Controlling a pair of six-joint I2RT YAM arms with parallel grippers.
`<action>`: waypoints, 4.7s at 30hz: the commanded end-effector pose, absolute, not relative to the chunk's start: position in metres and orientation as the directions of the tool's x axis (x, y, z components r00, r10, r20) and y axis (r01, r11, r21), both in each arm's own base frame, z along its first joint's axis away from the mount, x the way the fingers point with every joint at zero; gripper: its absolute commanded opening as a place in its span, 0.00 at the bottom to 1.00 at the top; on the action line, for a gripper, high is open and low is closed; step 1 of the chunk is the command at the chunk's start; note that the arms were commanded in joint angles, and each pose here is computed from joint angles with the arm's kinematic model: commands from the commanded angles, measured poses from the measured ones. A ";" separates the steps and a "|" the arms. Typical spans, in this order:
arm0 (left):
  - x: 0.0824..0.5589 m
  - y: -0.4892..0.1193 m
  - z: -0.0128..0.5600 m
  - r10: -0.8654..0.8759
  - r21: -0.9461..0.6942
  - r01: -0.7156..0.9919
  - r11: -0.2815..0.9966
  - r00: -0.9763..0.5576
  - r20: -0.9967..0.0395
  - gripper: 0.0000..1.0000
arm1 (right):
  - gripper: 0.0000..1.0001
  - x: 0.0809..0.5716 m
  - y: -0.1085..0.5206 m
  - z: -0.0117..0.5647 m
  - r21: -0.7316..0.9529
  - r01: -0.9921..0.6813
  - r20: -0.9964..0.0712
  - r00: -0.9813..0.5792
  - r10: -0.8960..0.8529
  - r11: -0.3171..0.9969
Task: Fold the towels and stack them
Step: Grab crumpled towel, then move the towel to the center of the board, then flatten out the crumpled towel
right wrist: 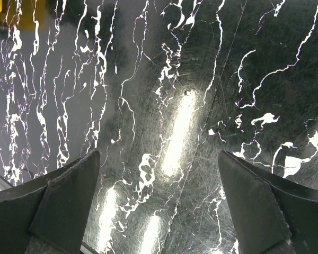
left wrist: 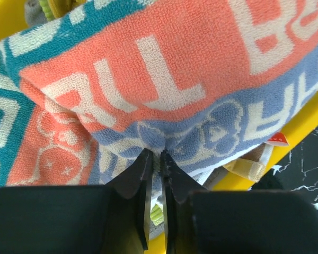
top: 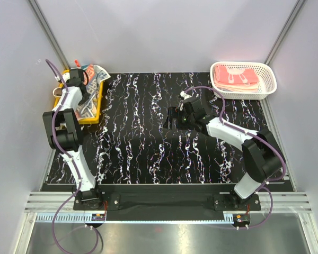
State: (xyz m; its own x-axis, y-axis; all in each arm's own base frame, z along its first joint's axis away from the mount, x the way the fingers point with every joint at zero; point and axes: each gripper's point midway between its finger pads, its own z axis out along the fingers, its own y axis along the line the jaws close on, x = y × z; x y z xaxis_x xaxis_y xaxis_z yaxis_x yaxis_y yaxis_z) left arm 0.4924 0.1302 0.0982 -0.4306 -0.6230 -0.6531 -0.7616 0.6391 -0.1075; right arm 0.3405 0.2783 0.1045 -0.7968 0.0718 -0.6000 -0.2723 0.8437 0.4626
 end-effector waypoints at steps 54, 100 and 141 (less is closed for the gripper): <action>0.344 -0.191 0.251 -0.378 -0.419 -0.029 0.907 -0.492 -0.784 0.00 | 1.00 0.351 0.228 0.155 0.359 -0.140 -0.731 -0.657 0.184 0.923; 0.464 -0.203 0.056 -0.072 -0.320 0.128 0.939 -0.834 -0.547 0.54 | 0.34 0.356 0.285 0.035 0.423 -0.091 -0.523 -0.837 0.161 0.902; 0.455 -0.232 0.097 -0.154 -0.542 0.193 0.818 -0.834 -0.530 0.00 | 0.17 0.379 0.270 0.069 0.297 -0.113 -0.615 -0.782 0.100 0.948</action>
State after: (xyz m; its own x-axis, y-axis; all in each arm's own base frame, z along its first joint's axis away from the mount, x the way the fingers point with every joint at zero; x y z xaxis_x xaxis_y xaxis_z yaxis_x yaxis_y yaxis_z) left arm 0.4486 -0.2250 0.0340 -0.8894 -0.1012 -0.4459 0.1524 0.8538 -0.4978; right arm 0.3624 0.2705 0.0377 -0.8381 0.1098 -0.5343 -0.0904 0.9380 0.3346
